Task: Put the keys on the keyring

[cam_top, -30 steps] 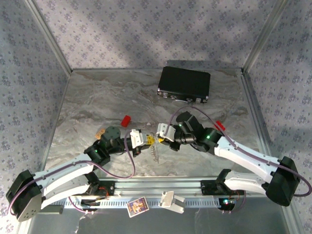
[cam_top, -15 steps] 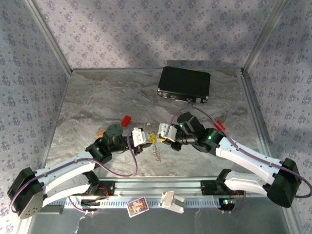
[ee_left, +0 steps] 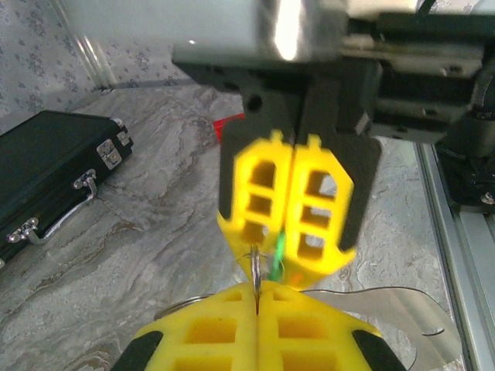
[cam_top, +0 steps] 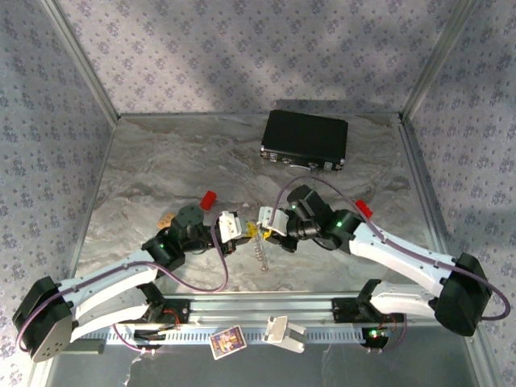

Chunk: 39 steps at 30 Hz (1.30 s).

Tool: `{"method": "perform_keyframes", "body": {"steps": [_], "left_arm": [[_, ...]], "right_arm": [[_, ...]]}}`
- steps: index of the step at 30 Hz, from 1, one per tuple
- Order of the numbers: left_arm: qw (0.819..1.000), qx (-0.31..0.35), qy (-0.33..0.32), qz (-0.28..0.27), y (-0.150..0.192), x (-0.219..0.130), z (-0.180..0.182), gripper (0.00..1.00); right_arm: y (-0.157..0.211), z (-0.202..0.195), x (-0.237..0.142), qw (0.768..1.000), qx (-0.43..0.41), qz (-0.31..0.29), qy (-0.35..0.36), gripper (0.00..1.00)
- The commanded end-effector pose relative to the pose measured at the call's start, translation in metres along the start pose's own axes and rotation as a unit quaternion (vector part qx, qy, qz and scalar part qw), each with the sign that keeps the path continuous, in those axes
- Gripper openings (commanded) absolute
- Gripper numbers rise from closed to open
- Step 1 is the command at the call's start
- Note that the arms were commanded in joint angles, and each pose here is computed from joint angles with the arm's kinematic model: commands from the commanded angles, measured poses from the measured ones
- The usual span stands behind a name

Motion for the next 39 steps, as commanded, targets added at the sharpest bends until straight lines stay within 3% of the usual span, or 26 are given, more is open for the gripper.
{"method": "perform_keyframes", "body": {"steps": [1, 12, 17, 23, 31, 39], "left_arm": [[1.0, 0.017, -0.006, -0.021, -0.014, -0.002, 0.005, 0.0], [1.0, 0.014, -0.008, -0.001, -0.006, -0.001, 0.005, 0.0], [1.0, 0.014, -0.01, -0.014, -0.012, -0.002, 0.006, 0.0], [0.999, 0.016, -0.011, -0.032, -0.019, -0.002, 0.008, 0.0], [1.0, 0.01, -0.01, -0.025, -0.015, -0.001, 0.007, 0.0], [1.0, 0.01, -0.007, -0.025, -0.014, -0.001, 0.007, 0.0]], "right_arm": [[-0.024, -0.004, -0.017, 0.999, 0.006, -0.052, 0.009, 0.0], [-0.023, -0.01, -0.029, 0.997, 0.007, -0.059, 0.039, 0.0], [-0.001, -0.012, -0.015, 0.999, 0.01, -0.007, 0.039, 0.0], [0.018, 0.006, 0.016, 0.998, 0.003, 0.058, -0.011, 0.0], [-0.019, 0.007, -0.001, 0.999, 0.012, -0.043, -0.025, 0.0], [-0.019, -0.009, -0.012, 0.998, 0.029, -0.058, 0.012, 0.0]]}}
Point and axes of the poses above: each hand's point on the last joint's axis, 136 mm out from that joint toward the fingers, its own x axis out along the fingers, its own z axis along the line the jaws close on, y = z × x, the point moved 4 cm from there along -x, back along the fingers, and after that the axes turned 12 degrees about x, right-handed, at the moved point
